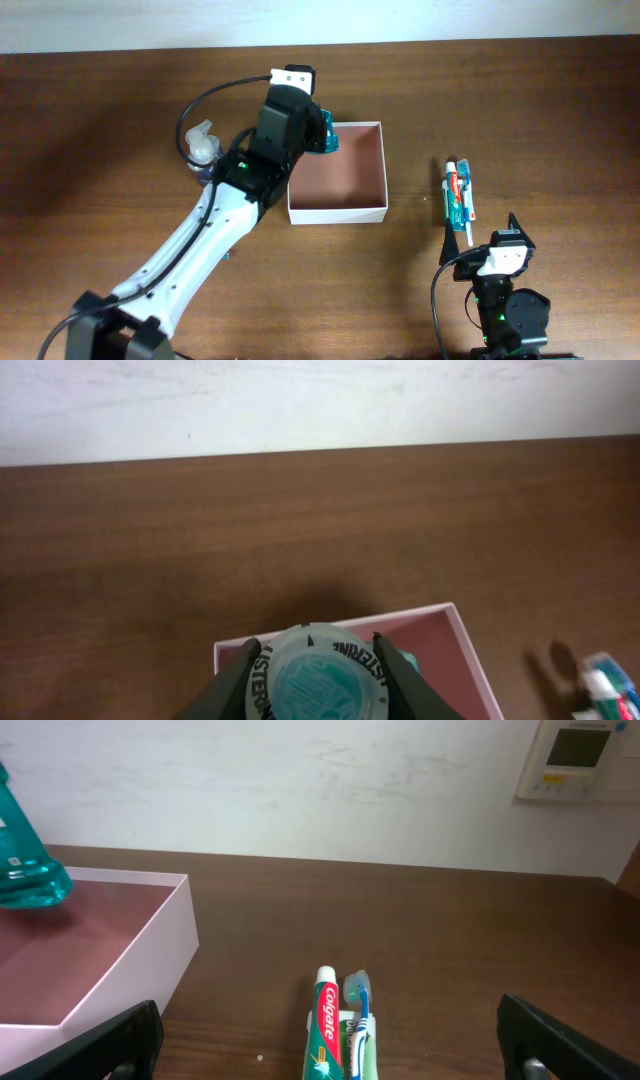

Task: Pack container
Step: 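Lift the Listerine bottle and carry it into the box's back-left corner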

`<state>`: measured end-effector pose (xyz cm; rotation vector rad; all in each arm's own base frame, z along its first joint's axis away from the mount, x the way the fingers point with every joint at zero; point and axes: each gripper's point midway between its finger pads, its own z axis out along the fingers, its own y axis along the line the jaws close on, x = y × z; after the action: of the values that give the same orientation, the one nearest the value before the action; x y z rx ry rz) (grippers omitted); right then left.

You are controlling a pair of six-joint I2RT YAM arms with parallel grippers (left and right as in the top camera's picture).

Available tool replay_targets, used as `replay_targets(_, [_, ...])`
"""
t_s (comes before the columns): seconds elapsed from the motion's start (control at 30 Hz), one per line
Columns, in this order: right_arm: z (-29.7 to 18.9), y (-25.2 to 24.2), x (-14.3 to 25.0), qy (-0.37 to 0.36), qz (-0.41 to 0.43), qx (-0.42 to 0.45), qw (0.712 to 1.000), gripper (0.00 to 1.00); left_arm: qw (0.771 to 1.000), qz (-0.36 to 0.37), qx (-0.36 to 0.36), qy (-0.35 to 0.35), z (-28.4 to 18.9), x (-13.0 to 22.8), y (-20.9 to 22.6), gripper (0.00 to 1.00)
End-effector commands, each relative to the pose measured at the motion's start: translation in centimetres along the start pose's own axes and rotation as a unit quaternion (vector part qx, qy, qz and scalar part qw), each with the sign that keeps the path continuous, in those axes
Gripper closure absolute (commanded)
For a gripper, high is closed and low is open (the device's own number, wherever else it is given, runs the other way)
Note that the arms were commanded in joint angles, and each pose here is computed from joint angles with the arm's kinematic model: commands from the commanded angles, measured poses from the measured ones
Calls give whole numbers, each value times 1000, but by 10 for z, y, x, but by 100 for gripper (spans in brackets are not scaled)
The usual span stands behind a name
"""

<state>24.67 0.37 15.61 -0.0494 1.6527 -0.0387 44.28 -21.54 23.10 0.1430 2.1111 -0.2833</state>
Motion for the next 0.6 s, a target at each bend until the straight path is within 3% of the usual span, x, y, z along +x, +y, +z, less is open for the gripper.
replay_targets(0.0, [0, -1, 4, 6, 0, 3, 1000, 1, 999, -11, -4, -32, 5, -18, -2, 81])
replay_targets(0.57, [0, -1, 4, 6, 0, 3, 1000, 1, 999, -6, -45, -22, 29, -2, 11, 81])
